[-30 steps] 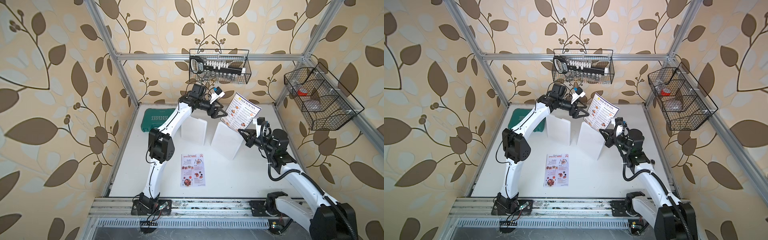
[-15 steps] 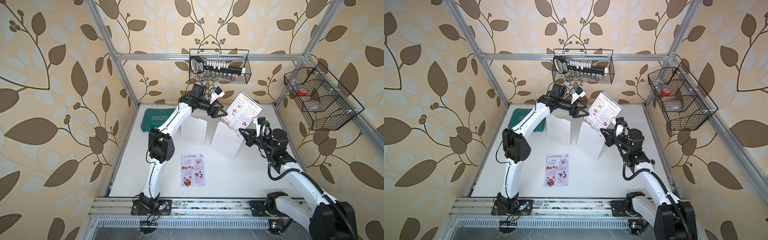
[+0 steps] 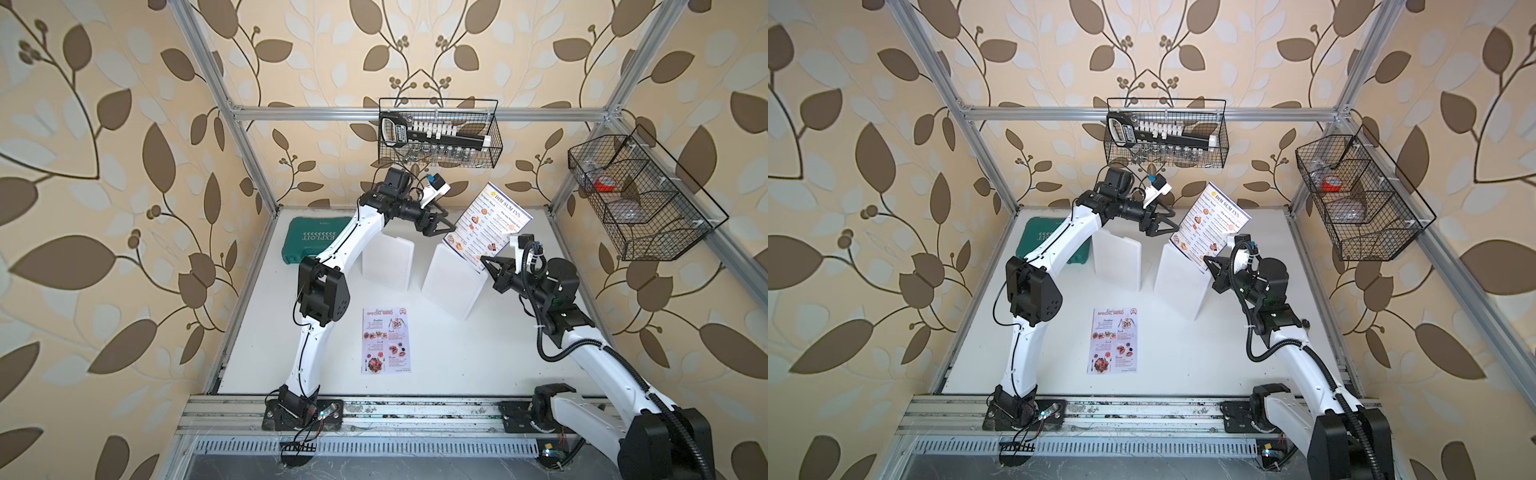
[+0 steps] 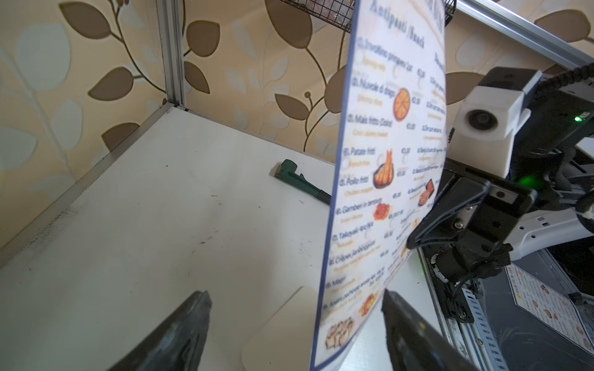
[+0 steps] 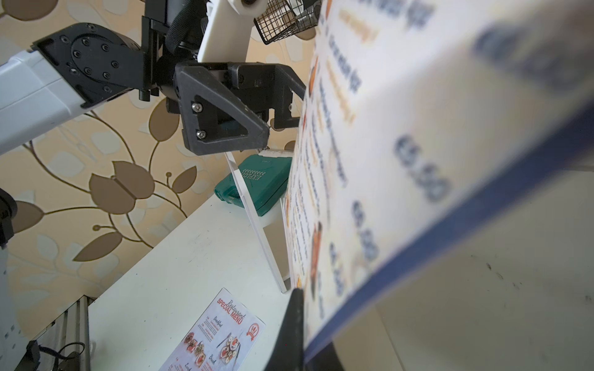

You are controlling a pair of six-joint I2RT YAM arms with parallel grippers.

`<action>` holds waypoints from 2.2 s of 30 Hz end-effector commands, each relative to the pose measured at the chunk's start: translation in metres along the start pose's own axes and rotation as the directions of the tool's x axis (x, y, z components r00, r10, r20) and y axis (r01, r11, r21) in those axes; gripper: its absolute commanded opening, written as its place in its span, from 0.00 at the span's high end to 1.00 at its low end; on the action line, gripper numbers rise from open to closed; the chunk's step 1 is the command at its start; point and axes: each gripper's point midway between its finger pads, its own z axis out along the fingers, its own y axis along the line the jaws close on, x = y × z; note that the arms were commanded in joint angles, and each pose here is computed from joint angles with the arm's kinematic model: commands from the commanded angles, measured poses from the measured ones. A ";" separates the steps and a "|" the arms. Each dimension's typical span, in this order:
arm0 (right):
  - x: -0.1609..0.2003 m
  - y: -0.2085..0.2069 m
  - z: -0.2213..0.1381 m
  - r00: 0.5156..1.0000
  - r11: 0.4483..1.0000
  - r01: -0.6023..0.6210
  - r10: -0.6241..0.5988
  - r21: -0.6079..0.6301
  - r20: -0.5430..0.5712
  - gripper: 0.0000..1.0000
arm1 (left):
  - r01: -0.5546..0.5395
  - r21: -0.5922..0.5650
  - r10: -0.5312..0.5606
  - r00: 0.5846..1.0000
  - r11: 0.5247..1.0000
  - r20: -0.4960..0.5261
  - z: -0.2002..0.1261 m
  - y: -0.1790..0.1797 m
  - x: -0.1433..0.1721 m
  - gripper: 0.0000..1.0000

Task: Insert the menus into the narrow rack
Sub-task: Insert the menu into the narrow rack.

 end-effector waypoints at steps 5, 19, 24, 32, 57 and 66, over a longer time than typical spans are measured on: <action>0.005 -0.003 -0.003 1.000 1.000 -0.015 0.015 0.014 -0.010 1.00 | -0.046 0.043 0.045 0.998 0.998 0.033 0.001 -0.016 -0.017 0.15; 0.009 -0.002 -0.003 1.000 1.000 -0.018 0.018 0.002 -0.019 1.00 | -0.002 -0.042 0.003 1.000 0.999 0.004 0.006 0.007 -0.011 0.01; 0.009 0.001 -0.003 1.000 1.000 -0.015 0.014 -0.014 -0.019 1.00 | 0.016 -0.042 -0.016 1.000 0.999 -0.010 0.010 0.012 -0.004 0.01; 0.009 0.002 -0.003 1.000 1.000 -0.016 0.015 -0.020 -0.019 1.00 | 0.012 -0.007 -0.013 0.999 1.000 -0.043 0.019 0.002 0.008 0.01; 0.013 0.000 -0.004 1.000 1.000 -0.017 0.017 -0.011 -0.024 1.00 | -0.005 0.105 0.012 0.997 0.994 -0.072 0.022 -0.038 0.016 0.06; 0.013 0.000 -0.005 1.000 1.000 -0.017 0.017 -0.009 -0.023 1.00 | -0.010 0.138 0.020 0.997 0.990 -0.070 0.015 -0.052 0.015 0.09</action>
